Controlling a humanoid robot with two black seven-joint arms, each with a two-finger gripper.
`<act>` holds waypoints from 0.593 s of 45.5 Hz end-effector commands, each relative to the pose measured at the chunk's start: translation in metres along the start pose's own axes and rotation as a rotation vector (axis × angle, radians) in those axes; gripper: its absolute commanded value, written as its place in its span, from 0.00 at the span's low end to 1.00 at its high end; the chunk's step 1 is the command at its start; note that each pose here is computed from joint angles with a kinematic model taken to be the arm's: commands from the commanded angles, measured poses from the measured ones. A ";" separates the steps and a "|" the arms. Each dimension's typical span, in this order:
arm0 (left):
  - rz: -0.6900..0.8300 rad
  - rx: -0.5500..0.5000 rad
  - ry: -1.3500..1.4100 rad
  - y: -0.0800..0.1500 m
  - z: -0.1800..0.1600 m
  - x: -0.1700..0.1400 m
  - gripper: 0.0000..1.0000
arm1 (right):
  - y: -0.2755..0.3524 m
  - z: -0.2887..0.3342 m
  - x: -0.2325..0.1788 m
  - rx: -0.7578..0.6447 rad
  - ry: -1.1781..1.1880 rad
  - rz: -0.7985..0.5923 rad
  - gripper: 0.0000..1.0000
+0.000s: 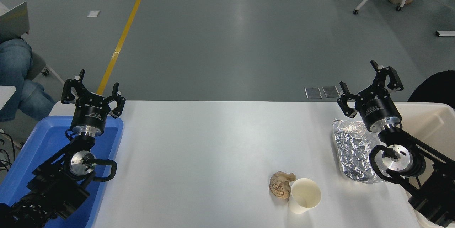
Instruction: Pick up paper cup place in dustbin
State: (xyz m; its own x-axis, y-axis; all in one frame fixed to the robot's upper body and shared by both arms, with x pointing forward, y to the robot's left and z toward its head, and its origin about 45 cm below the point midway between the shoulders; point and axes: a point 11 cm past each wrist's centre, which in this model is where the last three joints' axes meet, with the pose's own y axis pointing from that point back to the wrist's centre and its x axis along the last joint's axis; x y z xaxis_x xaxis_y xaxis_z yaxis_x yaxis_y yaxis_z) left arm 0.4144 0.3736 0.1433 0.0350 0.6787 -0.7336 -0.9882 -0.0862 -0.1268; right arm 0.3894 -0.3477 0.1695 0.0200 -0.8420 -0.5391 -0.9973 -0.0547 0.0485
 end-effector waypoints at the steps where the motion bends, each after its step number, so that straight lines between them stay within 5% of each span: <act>1: 0.000 0.001 0.000 0.000 0.000 0.000 0.99 | 0.000 0.001 0.000 -0.001 -0.002 0.000 1.00; 27: 0.000 0.000 0.000 0.000 0.000 0.000 0.99 | 0.000 -0.002 0.001 0.003 0.004 0.001 1.00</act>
State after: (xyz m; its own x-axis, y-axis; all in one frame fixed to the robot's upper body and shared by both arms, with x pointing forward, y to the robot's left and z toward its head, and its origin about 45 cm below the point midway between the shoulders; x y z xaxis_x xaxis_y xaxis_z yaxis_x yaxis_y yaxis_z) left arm 0.4144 0.3736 0.1434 0.0350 0.6787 -0.7336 -0.9882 -0.0861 -0.1268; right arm 0.3895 -0.3479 0.1695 0.0195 -0.8422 -0.5389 -0.9974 -0.0541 0.0485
